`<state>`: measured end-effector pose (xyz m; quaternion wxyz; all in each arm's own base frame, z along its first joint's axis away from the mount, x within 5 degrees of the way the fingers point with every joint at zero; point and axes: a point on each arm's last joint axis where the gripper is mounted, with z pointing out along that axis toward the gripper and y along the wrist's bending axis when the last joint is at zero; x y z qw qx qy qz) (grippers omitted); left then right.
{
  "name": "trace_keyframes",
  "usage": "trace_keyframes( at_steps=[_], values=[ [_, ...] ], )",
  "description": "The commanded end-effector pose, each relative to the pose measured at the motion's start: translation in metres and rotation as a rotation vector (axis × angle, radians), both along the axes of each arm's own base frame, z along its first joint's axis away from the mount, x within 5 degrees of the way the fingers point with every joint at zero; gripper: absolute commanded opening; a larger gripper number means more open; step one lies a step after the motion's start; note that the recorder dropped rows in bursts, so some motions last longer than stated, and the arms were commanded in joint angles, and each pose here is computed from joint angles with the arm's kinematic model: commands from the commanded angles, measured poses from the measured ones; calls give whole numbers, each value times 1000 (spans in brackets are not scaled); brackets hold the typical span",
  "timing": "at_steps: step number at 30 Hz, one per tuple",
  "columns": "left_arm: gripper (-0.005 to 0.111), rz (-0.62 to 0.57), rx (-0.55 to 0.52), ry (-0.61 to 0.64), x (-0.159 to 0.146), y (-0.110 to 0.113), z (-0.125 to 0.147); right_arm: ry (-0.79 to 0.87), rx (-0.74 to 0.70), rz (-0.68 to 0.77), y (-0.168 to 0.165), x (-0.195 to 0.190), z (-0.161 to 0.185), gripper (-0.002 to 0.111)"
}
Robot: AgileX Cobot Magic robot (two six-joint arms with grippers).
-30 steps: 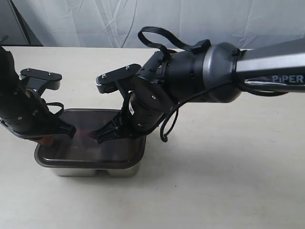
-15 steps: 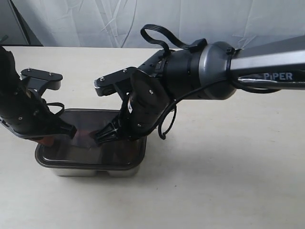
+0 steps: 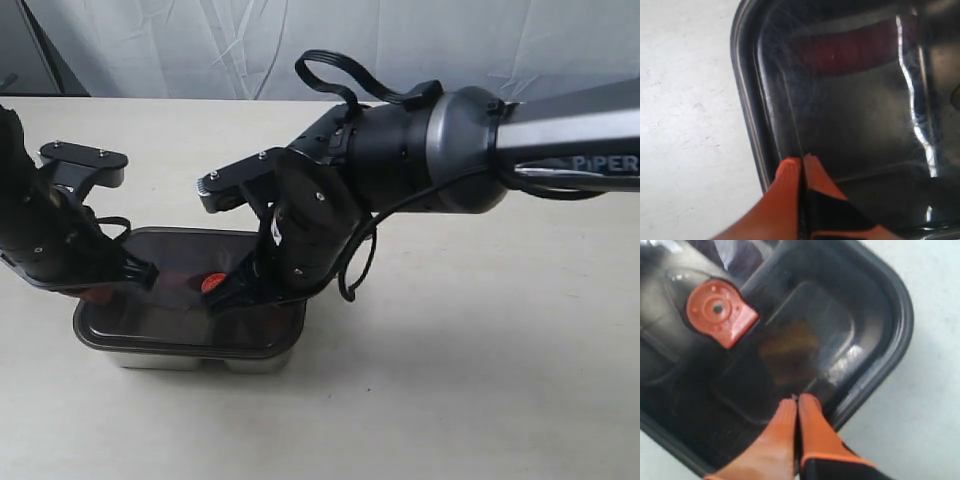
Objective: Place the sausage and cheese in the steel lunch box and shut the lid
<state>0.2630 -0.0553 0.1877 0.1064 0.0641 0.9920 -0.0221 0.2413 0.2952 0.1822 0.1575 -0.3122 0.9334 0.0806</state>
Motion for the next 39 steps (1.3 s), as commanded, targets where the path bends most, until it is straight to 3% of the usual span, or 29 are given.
trace_keyframes(
  at_steps=[1, 6, 11, 15, 18, 23, 33, 36, 39],
  values=[
    [0, -15, -10, -168, -7, 3, 31, -98, 36, 26, -14, -8, 47, -1],
    [0, -17, -44, -391, -28, 8, 82, -181, 111, 27, -30, -19, 94, -1],
    [0, -8, -94, -589, -69, 16, 126, -234, 166, 27, -49, -34, 132, -1],
    [0, 11, -185, -786, -131, 26, 149, -294, 260, 50, -71, -55, 155, -1],
    [0, 13, -233, -926, -181, 35, 149, -311, 342, 50, -97, -80, 144, -1],
    [0, 12, -267, -909, -221, 41, 138, -283, 347, 43, -131, -109, 108, -1],
    [0, 8, -246, -909, -224, 42, 137, -244, 300, 41, -135, -111, 100, -1],
    [0, 8, -243, -910, -224, 43, 137, -295, 329, 51, -137, -111, 107, -1],
    [0, 8, -243, -910, -224, 43, 137, -459, 285, 119, -151, -110, 121, -1]
  ],
)
